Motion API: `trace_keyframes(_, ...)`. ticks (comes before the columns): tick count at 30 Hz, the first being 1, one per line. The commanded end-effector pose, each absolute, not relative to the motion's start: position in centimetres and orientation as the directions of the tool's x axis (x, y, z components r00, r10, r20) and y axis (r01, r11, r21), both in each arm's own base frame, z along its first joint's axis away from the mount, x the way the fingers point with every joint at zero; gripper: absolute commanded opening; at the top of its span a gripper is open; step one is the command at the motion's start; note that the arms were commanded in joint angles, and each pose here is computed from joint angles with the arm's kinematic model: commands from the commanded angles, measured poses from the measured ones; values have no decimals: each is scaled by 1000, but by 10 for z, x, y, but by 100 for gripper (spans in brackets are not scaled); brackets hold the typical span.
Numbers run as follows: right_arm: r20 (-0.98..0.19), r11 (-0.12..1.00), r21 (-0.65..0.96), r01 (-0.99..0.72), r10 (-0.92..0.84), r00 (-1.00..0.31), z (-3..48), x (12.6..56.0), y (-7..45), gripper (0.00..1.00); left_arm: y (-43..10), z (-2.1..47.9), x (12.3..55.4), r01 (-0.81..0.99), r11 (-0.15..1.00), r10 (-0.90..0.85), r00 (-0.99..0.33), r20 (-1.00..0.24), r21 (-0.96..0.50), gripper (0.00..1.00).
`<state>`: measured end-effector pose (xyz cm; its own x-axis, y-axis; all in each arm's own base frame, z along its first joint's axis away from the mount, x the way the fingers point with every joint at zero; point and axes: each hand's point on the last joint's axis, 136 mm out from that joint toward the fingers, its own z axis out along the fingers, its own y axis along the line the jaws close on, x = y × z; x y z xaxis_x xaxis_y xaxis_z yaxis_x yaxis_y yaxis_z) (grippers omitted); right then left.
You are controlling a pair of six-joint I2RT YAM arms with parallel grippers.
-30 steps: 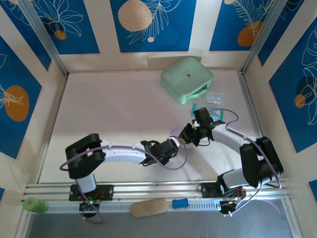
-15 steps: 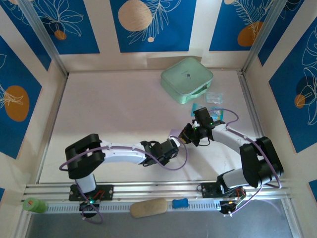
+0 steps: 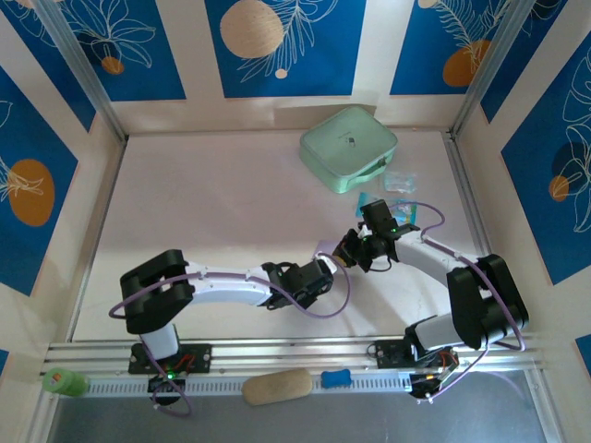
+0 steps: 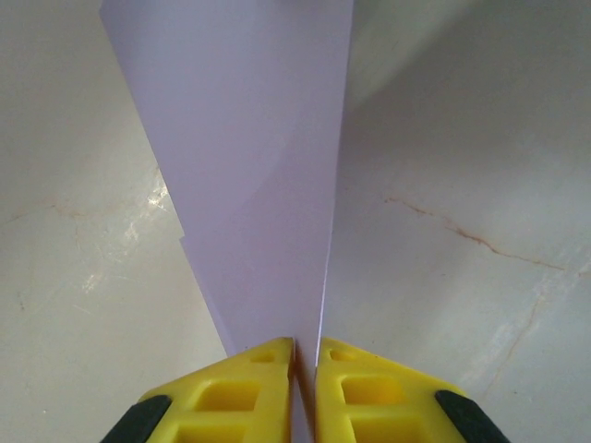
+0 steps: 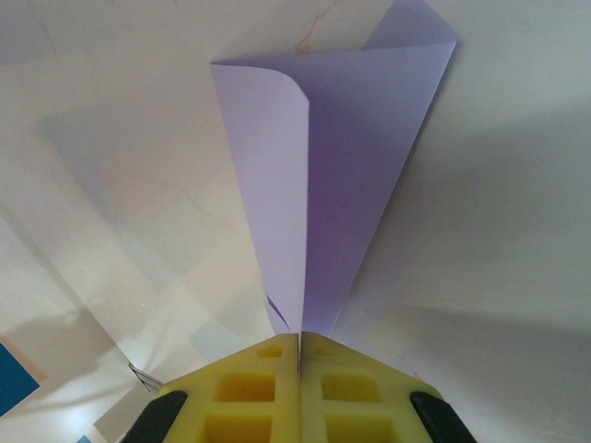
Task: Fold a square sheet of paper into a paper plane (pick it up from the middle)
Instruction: Fold the wing for the fifth time at the center of the table.
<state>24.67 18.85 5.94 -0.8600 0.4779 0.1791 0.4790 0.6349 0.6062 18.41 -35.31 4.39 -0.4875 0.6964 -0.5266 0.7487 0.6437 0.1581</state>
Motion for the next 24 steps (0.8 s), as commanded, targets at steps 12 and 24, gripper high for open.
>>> trace_keyframes(12,214,623,604,496,473,-855,58,242,190,0,-350,45,183,741,646,703,-483,-521,185,5)
trace_keyframes(24,215,621,607,496,472,-855,58,242,190,0,-350,45,184,737,649,703,-489,-517,187,8)
